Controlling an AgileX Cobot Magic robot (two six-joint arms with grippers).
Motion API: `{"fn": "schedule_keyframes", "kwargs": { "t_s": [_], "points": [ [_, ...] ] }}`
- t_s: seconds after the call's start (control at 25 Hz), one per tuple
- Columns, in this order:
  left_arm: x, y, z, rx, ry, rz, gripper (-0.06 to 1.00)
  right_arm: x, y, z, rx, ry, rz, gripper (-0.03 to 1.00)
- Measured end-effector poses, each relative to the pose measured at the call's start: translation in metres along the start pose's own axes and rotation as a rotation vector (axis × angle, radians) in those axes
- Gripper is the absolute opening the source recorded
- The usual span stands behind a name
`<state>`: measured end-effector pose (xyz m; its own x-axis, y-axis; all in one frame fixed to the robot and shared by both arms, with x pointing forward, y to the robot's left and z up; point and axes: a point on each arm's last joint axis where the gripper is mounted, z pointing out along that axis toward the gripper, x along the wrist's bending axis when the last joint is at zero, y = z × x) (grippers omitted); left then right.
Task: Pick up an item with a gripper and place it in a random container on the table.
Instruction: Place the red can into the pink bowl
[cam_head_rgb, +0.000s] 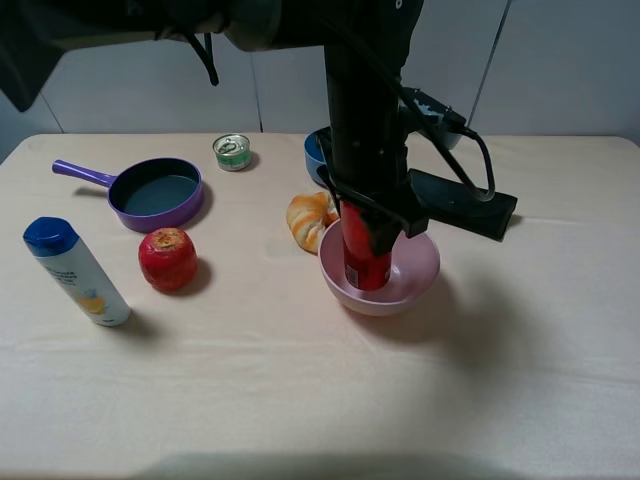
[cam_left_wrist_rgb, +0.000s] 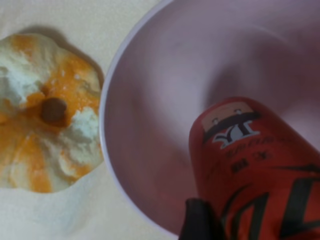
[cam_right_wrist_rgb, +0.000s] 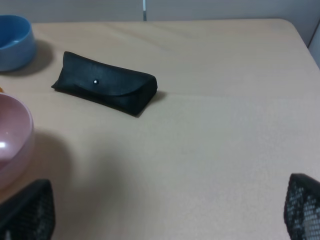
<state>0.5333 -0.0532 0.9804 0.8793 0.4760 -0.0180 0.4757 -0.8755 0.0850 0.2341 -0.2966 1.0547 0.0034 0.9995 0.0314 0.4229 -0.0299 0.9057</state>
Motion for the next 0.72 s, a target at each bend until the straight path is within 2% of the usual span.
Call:
{"fn": "schedule_keyframes", "kwargs": {
  "t_s": [0.32, 0.72],
  "points": [
    [0.002, 0.006, 0.022, 0.002, 0.0, 0.003, 0.59, 0.0, 0.0, 0.0, 0.0, 0.0, 0.0, 0.69],
    [0.003, 0.011, 0.025, -0.052, 0.012, 0.006, 0.59, 0.0, 0.0, 0.0, 0.0, 0.0, 0.0, 0.69]
  ]
}}
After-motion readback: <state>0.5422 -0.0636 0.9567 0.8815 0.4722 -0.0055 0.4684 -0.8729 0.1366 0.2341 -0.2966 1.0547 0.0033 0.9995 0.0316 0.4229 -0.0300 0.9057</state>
